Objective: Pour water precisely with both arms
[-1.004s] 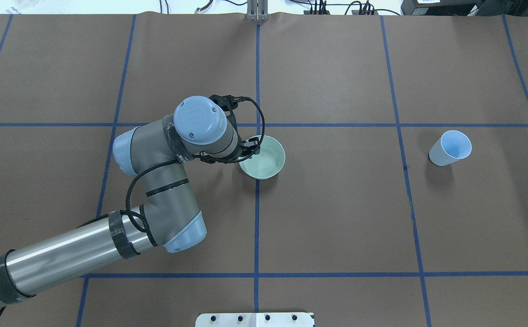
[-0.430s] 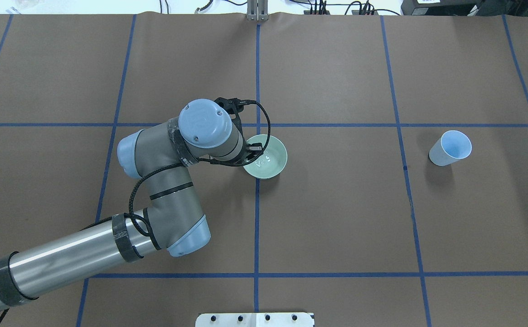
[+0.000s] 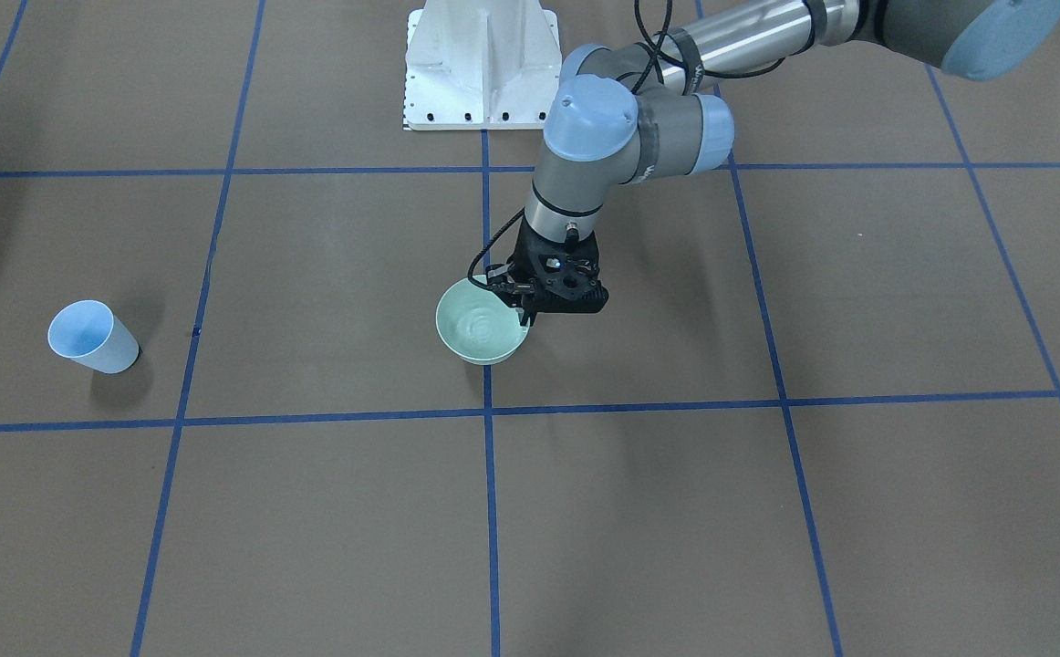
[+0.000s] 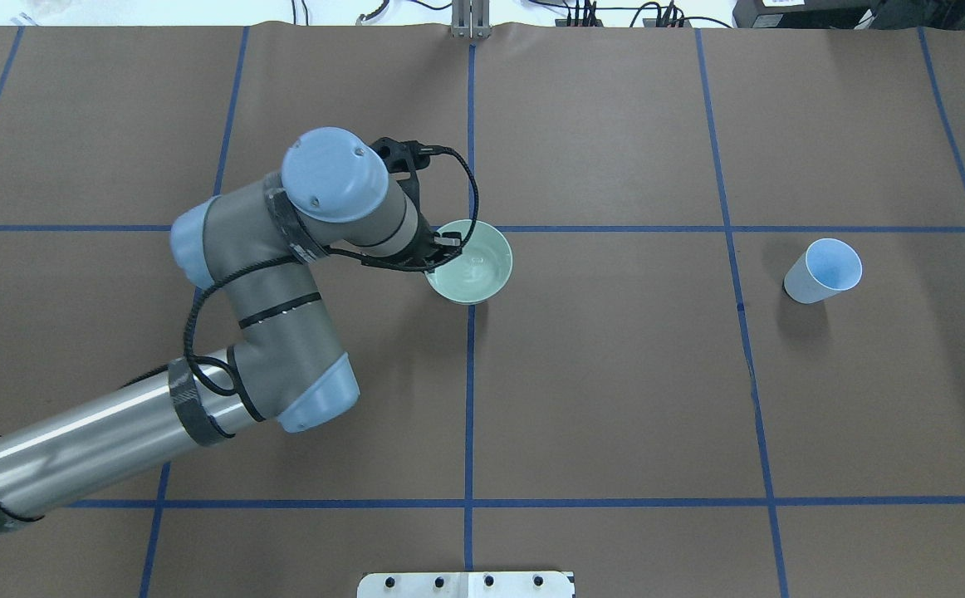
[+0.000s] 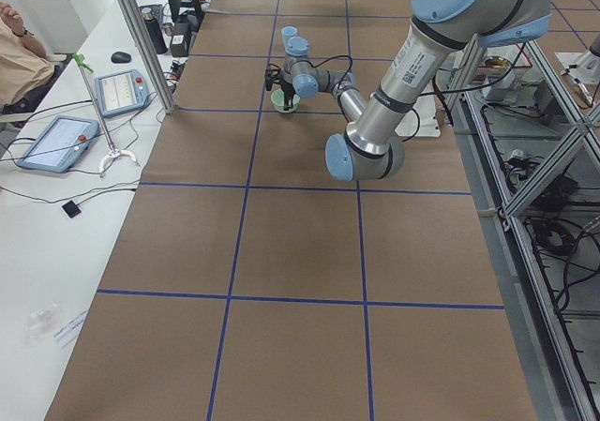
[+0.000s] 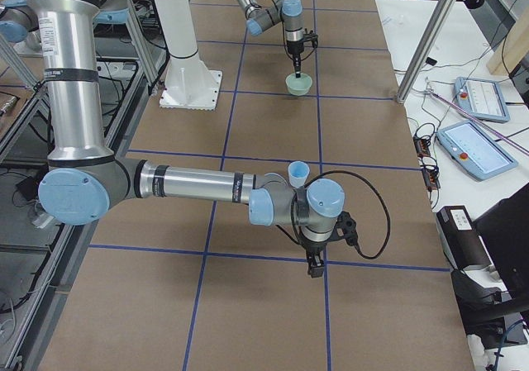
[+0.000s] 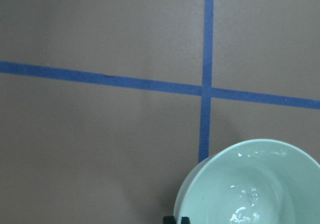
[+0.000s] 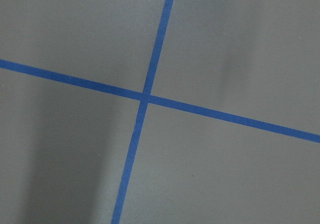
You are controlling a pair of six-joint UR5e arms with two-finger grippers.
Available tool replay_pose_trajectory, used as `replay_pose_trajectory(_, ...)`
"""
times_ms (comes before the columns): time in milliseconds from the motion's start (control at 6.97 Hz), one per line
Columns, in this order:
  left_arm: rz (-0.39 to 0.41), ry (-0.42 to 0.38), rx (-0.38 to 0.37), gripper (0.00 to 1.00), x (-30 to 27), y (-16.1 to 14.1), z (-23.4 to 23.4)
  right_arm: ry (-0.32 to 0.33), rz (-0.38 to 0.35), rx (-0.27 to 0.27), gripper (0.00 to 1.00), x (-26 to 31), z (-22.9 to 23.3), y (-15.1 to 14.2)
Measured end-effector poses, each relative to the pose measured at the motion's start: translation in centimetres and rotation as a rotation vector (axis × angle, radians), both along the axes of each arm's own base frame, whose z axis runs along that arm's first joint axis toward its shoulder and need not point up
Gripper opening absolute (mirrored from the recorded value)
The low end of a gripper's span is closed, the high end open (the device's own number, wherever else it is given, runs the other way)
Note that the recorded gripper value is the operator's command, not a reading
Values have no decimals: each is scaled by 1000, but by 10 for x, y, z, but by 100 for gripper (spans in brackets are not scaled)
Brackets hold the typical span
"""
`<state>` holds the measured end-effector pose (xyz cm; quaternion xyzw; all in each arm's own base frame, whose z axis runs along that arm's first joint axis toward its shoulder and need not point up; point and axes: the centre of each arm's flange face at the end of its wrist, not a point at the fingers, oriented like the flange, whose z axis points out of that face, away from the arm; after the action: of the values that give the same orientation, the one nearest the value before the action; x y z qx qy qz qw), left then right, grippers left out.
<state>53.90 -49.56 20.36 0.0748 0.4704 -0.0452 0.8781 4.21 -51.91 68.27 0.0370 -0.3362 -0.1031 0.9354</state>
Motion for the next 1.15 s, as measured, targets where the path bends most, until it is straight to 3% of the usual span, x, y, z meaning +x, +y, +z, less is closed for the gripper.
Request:
replay_pose_trajectory(861, 242, -129, 170, 0, -262, -39, 231, -1, 0, -3, 100, -1, 9, -1)
replay_pose_trajectory(1148, 315, -160, 207, 0, -319, -42, 295, -1, -1, 0, 100, -1, 8, -2)
